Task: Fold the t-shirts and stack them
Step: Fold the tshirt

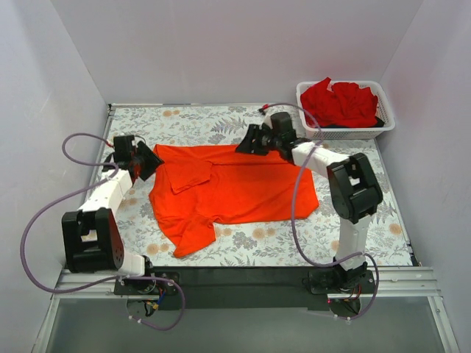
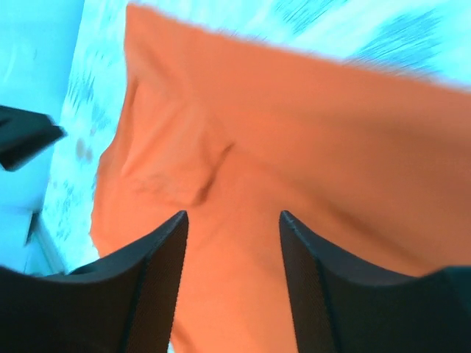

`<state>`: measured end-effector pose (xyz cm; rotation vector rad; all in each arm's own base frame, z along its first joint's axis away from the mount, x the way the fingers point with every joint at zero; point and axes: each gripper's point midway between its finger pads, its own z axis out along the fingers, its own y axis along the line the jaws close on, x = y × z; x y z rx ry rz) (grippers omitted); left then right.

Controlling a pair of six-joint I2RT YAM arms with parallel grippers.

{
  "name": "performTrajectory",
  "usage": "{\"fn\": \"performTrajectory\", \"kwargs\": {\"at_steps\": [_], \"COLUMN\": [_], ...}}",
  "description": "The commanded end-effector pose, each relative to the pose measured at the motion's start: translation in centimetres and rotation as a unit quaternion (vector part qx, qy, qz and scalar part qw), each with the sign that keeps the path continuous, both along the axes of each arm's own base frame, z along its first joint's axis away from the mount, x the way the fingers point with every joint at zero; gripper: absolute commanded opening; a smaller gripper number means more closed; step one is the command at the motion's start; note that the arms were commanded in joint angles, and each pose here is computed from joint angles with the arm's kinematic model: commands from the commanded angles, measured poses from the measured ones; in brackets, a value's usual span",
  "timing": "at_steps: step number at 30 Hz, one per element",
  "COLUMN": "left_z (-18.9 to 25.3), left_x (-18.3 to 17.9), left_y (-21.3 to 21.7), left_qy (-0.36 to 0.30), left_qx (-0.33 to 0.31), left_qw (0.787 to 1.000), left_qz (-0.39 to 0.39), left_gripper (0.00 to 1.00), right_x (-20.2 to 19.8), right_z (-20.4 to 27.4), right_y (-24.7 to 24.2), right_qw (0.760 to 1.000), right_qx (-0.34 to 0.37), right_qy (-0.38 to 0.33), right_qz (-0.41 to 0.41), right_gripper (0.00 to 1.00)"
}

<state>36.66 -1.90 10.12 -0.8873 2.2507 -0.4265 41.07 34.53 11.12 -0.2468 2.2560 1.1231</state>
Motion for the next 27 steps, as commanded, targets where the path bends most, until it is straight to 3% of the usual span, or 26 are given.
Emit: {"fn": "performTrajectory", "kwargs": {"at_steps": [1, 5, 8, 12, 20, 27], "left_z": [2.0, 1.4, -0.3, -2.9, -9.3, -11.2], "left_x": [4.5, 8.8, 11.5, 13.2, 11.1, 9.6], "left_y": [1.6, 1.7, 1.6, 1.8, 4.7, 6.8], "left_qy": [-0.039, -0.046, -0.037, -0.016, 0.062, 0.094], "left_qx": [0.006, -0.001, -0.004, -0.003, 0.017, 0.024], "left_qw": [0.999, 0.999, 0.999, 1.000, 0.996, 0.990], "left_qz": [0.027, 0.023, 0.014, 0.010, 0.066, 0.104], "left_gripper": [0.44, 0.24, 0.15, 0.13, 0.09, 0.06], "right_x": [3.4, 6.2, 7.4, 8.6, 7.8, 6.3], "right_z": [-0.2, -0.6, -1.3, -2.9, -8.2, -10.8], "right_y": [-7.6, -13.8, -16.3, -18.5, -22.1, -24.3], "right_qw": [0.995, 0.986, 0.980, 0.972, 0.955, 0.944], "right_qx": [-0.066, -0.101, -0.115, -0.144, -0.188, -0.205], "right_qy": [-0.046, -0.062, -0.060, -0.056, 0.000, 0.043], "right_qz": [-0.061, -0.120, -0.150, -0.179, -0.227, -0.255], "right_gripper": [0.56, 0.44, 0.34, 0.32, 0.32, 0.34]}}
